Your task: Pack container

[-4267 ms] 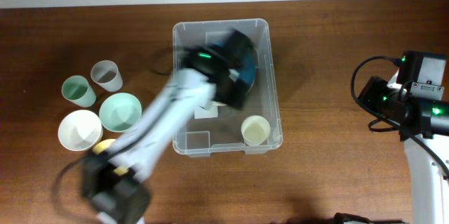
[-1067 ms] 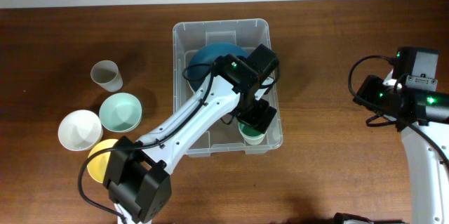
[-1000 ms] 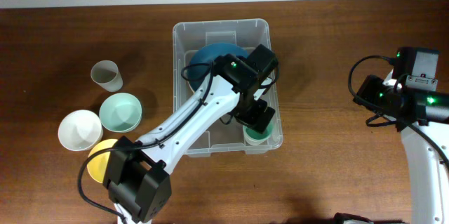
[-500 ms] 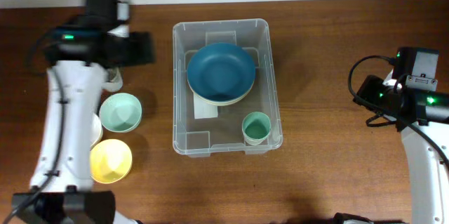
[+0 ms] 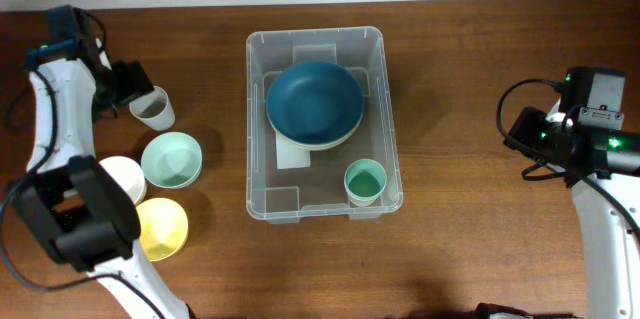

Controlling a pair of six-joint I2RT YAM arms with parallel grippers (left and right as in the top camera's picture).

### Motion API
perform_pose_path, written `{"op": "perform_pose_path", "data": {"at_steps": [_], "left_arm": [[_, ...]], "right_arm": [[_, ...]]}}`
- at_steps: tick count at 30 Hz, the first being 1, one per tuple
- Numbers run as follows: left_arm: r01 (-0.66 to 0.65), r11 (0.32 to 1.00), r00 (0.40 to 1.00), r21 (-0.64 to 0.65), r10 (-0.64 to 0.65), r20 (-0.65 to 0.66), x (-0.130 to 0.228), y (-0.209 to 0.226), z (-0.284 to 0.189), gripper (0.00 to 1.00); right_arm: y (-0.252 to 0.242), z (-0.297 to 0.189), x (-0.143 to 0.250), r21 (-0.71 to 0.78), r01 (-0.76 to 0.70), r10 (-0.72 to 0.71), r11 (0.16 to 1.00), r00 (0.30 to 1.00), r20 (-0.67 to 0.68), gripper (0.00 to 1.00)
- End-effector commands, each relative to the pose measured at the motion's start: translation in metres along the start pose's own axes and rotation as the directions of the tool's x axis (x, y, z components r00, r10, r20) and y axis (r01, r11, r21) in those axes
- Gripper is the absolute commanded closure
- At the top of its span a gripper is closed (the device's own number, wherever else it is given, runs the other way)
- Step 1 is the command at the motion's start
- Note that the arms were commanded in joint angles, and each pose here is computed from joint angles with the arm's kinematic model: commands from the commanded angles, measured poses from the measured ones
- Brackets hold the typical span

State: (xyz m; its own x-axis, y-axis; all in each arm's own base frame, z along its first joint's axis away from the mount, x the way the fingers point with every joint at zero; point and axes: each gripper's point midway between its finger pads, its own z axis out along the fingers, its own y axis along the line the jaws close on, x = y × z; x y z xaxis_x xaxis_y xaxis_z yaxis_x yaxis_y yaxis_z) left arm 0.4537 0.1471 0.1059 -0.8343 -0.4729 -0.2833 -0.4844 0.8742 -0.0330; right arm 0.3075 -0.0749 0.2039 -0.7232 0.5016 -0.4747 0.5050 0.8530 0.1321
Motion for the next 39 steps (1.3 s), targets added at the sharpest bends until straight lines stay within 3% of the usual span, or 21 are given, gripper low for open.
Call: {"op": "perform_pose_path", "data": {"at_steps": [1, 2, 3, 5, 7, 10, 11, 16, 21, 25, 27, 31, 39], "left_arm": [[0.009, 0.998, 0.997, 0.062, -0.004, -0.077, 0.010, -0.013, 0.037, 0.01], [0.010, 0.998, 0.996, 0.066, -0.004, -0.092, 0.012, -0.014, 0.046, 0.02], [0.010, 0.998, 0.995, 0.064, -0.004, -0.100, 0.013, -0.013, 0.053, 0.10], [0.011, 0.998, 0.995, 0.064, -0.004, -0.098, 0.012, -0.014, 0.057, 0.39], [0.010, 0.998, 0.996, 0.067, -0.004, -0.086, 0.009, -0.015, 0.057, 0.57], [0.010, 0.997, 0.996, 0.071, -0.004, -0.084, 0.008, -0.015, 0.056, 0.93], [0.011, 0.997, 0.996, 0.078, -0.004, -0.086, 0.009, -0.016, 0.056, 1.00], [0.014, 0.979, 0.998, 0.202, 0.000, -0.067, 0.002, -0.038, 0.028, 0.99], [-0.061, 0.932, 0.996, 0.356, 0.033, 0.084, -0.015, -0.077, -0.056, 0.99], [-0.232, 0.887, 0.956, 0.399, 0.133, 0.262, 0.001, -0.121, -0.152, 1.00], [-0.341, 0.855, 0.917, 0.391, 0.210, 0.340, 0.028, -0.151, -0.198, 0.99], [-0.536, 0.761, 0.827, 0.366, 0.388, 0.406, 0.093, -0.211, -0.239, 1.00], [-0.752, 0.606, 0.659, 0.258, 0.694, 0.290, 0.216, -0.267, -0.222, 1.00]], "right_arm": [[-0.002, 0.002, 0.000, 0.003, -0.011, 0.011, 1.000, 1.000, -0.002, 0.42], [-0.002, 0.002, 0.000, 0.003, -0.011, 0.011, 1.000, 1.000, -0.002, 0.42], [-0.002, 0.002, 0.000, 0.003, -0.011, 0.011, 1.000, 1.000, -0.001, 0.42], [-0.002, 0.002, 0.000, 0.003, -0.011, 0.011, 1.000, 1.000, -0.002, 0.42], [-0.002, 0.002, 0.000, 0.003, -0.011, 0.011, 1.000, 1.000, -0.002, 0.42], [-0.002, 0.002, 0.000, 0.004, -0.011, 0.011, 1.000, 1.000, -0.002, 0.42], [-0.002, 0.002, 0.000, 0.004, -0.011, 0.011, 1.000, 1.000, -0.002, 0.42], [-0.002, 0.002, 0.000, 0.003, -0.011, 0.011, 1.000, 1.000, -0.002, 0.42], [-0.002, 0.002, 0.000, 0.003, -0.011, 0.011, 1.000, 1.000, -0.002, 0.42], [-0.002, 0.002, 0.000, 0.003, -0.011, 0.011, 1.000, 1.000, -0.002, 0.42], [-0.002, 0.002, 0.000, 0.003, -0.011, 0.011, 1.000, 1.000, -0.002, 0.42], [-0.002, 0.002, 0.000, 0.003, -0.011, 0.011, 1.000, 1.000, -0.002, 0.42], [-0.002, 0.002, 0.000, 0.004, -0.011, 0.011, 1.000, 1.000, -0.003, 0.42]]}}
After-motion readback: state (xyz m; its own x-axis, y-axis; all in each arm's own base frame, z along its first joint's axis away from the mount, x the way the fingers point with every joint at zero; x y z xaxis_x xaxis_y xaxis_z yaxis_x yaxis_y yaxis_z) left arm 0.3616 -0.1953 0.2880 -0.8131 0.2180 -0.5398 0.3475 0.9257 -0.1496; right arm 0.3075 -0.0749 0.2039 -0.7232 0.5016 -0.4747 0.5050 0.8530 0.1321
